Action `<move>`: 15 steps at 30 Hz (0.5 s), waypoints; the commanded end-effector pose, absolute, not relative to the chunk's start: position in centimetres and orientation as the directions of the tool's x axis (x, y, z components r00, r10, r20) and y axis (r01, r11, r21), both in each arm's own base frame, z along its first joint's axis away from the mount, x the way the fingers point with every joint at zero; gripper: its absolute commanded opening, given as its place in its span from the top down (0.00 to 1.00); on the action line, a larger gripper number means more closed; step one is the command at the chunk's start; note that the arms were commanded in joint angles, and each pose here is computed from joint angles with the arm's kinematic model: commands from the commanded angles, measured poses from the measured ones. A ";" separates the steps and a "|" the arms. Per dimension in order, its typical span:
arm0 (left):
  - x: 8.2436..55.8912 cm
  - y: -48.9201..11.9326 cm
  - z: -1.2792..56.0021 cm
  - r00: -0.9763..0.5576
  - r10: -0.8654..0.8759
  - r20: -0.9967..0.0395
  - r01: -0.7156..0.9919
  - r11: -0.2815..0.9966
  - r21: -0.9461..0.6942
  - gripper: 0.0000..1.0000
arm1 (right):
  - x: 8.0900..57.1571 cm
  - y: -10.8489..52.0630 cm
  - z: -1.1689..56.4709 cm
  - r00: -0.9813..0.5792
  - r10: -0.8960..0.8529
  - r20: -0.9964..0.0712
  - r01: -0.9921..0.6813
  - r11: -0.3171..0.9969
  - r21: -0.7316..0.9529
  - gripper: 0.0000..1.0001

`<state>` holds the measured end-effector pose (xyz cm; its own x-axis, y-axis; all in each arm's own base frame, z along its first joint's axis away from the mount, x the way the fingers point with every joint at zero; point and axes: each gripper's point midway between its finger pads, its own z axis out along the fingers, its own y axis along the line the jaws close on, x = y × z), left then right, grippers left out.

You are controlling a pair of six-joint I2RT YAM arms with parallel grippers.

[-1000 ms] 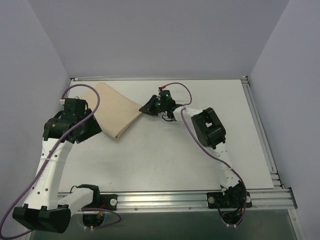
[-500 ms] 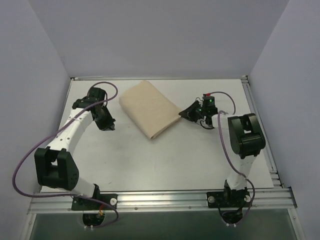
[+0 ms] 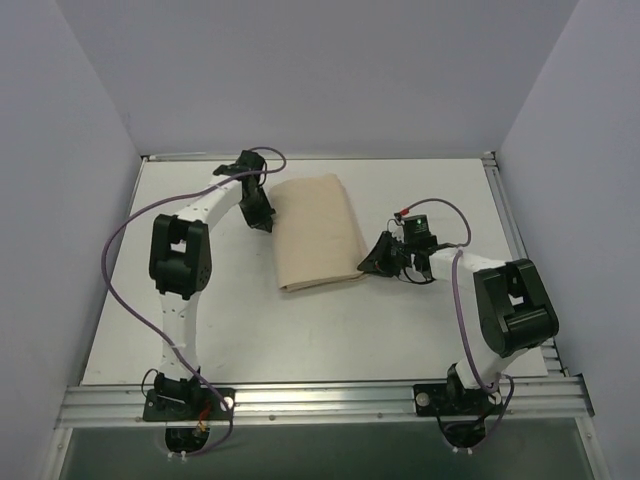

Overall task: Open and lay out the surgical kit
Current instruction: Move the surgical kit to the corner of the board.

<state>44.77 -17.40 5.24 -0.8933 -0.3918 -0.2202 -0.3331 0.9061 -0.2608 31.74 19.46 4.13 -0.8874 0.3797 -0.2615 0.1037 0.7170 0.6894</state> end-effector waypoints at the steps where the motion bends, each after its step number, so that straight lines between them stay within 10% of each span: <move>1: 47.3 -18.4 5.9 -0.901 -0.357 -0.246 -0.283 0.914 -0.291 0.98 | 30.2 18.6 4.7 -0.910 0.305 -0.281 0.051 0.756 0.653 0.83; 15: 51.1 -21.2 7.3 -0.915 -0.276 -0.295 -0.150 0.910 -0.385 0.94 | 30.6 18.6 8.2 -0.913 0.243 -0.327 -0.014 0.783 0.621 0.39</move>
